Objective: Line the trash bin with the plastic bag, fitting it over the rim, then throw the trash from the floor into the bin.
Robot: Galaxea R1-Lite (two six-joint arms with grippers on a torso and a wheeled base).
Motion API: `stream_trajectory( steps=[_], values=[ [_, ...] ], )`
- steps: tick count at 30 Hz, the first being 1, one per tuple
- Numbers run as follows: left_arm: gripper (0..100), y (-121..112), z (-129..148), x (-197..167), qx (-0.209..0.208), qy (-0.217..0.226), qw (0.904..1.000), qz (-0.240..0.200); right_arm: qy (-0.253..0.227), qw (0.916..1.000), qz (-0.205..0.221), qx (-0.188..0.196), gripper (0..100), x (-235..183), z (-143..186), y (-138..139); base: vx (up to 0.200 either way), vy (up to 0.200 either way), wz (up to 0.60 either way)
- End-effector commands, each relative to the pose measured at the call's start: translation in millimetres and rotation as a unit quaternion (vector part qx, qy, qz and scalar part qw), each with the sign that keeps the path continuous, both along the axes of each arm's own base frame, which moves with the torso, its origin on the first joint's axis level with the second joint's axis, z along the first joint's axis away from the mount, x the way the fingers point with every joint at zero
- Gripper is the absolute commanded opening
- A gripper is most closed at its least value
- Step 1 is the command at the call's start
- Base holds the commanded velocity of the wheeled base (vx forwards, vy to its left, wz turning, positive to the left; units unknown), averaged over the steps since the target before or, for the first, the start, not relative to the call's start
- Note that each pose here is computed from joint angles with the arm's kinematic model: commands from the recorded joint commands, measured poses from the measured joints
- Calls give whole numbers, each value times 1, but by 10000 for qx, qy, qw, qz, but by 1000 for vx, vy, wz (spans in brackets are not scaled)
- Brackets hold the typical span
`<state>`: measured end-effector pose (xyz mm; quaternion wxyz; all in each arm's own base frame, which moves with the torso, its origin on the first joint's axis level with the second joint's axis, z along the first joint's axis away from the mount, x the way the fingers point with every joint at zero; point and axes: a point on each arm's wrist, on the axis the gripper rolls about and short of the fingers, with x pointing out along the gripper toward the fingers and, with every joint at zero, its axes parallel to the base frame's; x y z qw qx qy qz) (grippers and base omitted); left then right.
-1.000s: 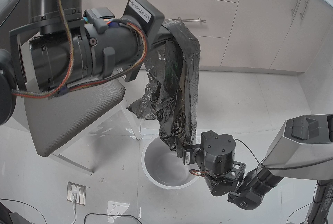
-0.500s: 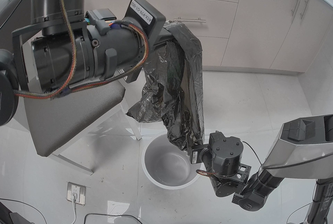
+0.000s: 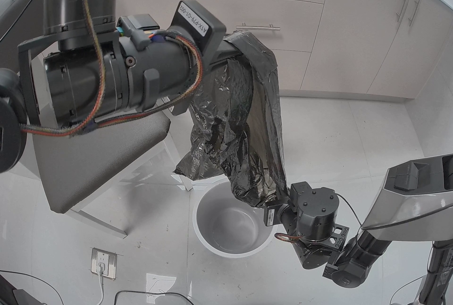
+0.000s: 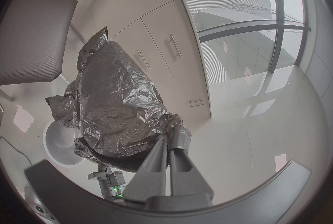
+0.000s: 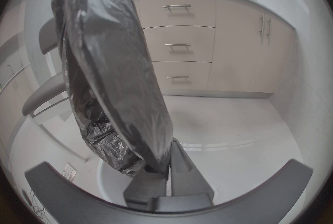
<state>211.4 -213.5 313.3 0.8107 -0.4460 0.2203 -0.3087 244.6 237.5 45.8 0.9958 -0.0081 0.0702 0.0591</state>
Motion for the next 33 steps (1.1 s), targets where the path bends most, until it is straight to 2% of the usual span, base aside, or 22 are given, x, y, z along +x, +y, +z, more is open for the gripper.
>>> stream_trajectory(
  steps=[1,3,4,6,7,8,12,15,17,25,28,32,33],
  values=[
    [0,1,-4,2,48,56,10000,1,50,9991,414,49,0,-11,13,-12,0,0,0],
    [0,2,-10,2,99,135,9997,-152,111,9967,809,24,0,-16,24,-26,0,0,0],
    [0,2,-10,3,101,144,9997,-182,121,9963,848,12,0,-17,25,-28,0,0,0],
    [0,7,-16,8,134,239,9988,-395,291,9911,1296,14,0,-22,37,-45,0,0,0],
    [0,7,-16,8,134,239,9988,-395,291,9911,1296,14,0,-22,37,-45,0,0,0],
    [0,12,-20,13,150,316,9979,-538,430,9857,1626,92,0,-25,50,-58,0,0,0],
    [0,16,-27,19,165,477,9952,-844,812,9760,1999,294,0,-31,68,-76,0,0,0],
    [0,15,-31,19,188,551,9941,-916,998,9703,2125,575,0,-36,78,-82,0,0,0],
    [0,14,-33,21,195,577,9939,-922,1019,9696,2135,628,0,-40,82,-84,0,0,0],
    [0,9,-48,25,299,843,9917,-920,1113,9681,2168,583,0,-50,79,-89,0,0,0],
    [0,8,-70,27,438,1179,9879,-902,1295,9659,2189,494,0,-57,70,-92,0,0,0],
    [0,7,-84,28,532,1329,9857,-893,1431,9641,2191,441,0,-59,63,-93,0,0,0],
    [0,7,-92,27,594,1425,9839,-903,1572,9609,2241,407,0,-61,57,-93,0,0,0]
  ],
)
